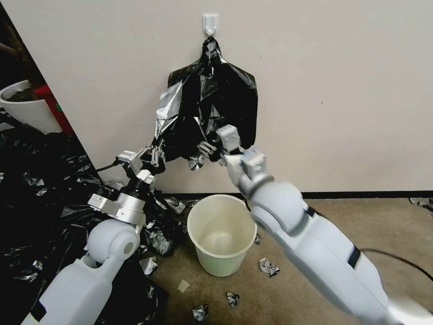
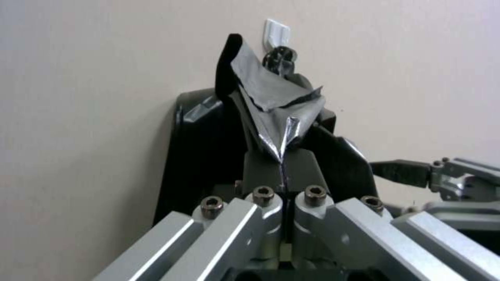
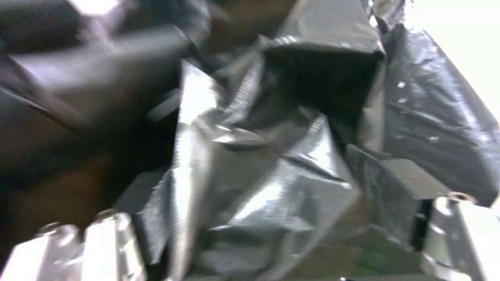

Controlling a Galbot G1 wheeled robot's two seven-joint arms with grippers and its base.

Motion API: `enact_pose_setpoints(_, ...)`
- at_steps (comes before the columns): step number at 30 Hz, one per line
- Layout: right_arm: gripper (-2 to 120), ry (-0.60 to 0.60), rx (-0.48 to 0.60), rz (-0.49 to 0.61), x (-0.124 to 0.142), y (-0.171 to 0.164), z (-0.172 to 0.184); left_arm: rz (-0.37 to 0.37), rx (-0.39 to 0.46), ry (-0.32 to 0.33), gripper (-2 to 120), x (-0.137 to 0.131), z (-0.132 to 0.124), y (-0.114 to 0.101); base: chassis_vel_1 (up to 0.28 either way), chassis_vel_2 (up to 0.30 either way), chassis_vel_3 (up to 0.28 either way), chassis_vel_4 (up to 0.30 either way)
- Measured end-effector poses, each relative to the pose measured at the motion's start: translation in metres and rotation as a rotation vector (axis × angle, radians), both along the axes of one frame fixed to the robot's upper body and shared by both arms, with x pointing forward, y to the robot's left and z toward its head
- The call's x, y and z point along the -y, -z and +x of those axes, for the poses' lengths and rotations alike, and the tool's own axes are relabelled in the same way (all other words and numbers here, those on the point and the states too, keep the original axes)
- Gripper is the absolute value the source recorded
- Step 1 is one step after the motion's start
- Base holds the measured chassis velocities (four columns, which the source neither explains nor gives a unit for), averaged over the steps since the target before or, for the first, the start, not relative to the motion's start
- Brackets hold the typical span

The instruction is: Place a trash bag onto the trash bin.

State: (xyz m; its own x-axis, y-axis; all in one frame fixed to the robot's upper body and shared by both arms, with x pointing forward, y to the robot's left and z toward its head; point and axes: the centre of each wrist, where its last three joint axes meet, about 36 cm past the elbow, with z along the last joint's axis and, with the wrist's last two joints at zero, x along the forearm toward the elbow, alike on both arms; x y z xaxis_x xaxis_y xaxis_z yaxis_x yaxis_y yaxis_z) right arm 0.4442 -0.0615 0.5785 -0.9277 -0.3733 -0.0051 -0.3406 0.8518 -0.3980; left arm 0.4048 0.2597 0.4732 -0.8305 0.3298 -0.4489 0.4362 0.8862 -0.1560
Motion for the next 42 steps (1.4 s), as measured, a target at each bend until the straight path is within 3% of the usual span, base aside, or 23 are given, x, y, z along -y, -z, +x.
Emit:
enact_pose_setpoints(4, 97, 0.047, 0.009, -0.044, -0.010, -0.001, 0.007, -0.001, 0.003, -0.003, 0, -0.001, 0.000, -0.001, 0.000, 0.000, 0.000, 0.000)
enact_pose_setpoints(7, 99, 0.057, 0.015, -0.045, -0.012, -0.002, 0.010, -0.002, 0.006, -0.005, 0, -0.002, 0.000, -0.003, 0.000, 0.000, 0.000, 0.000)
enact_pose_setpoints(13, 80, 0.056, 0.002, -0.038, -0.012, -0.002, 0.011, -0.006, 0.013, -0.005, 0, -0.002, 0.002, -0.005, 0.000, 0.000, 0.000, 0.000)
enact_pose_setpoints(16, 64, 0.047, -0.038, -0.012, -0.012, 0.001, 0.012, -0.009, 0.015, -0.007, 0, -0.002, 0.004, -0.005, 0.000, 0.000, 0.000, 0.000)
enact_pose_setpoints(20, 55, 0.047, -0.090, 0.035, -0.012, 0.001, 0.016, -0.011, 0.013, -0.008, 0, -0.001, 0.007, -0.003, 0.000, 0.000, 0.000, 0.000)
enact_pose_setpoints(23, 39, 0.068, -0.139, 0.091, -0.011, 0.000, 0.020, -0.014, 0.011, -0.007, 0, 0.000, 0.009, -0.002, 0.000, 0.000, 0.000, 0.000)
enact_pose_setpoints(32, 12, 0.074, -0.145, 0.147, -0.007, 0.004, 0.019, -0.016, 0.013, -0.007, 0, 0.000, 0.010, -0.003, 0.000, 0.000, 0.000, 0.000)
enact_pose_setpoints(34, 0, 0.050, -0.128, 0.192, -0.006, 0.008, 0.014, -0.016, 0.014, -0.009, 0, 0.000, 0.010, -0.002, 0.000, 0.000, 0.000, 0.000)
enact_pose_setpoints(40, 0, -0.029, -0.150, 0.312, 0.002, 0.015, -0.004, -0.021, 0.011, -0.015, 0, -0.001, 0.008, 0.000, 0.000, 0.000, 0.000, 0.000)
enact_pose_setpoints(42, 0, -0.082, -0.196, 0.398, 0.009, 0.015, -0.020, -0.028, 0.007, -0.018, 0, 0.000, 0.004, 0.002, 0.000, 0.000, 0.000, 0.000)
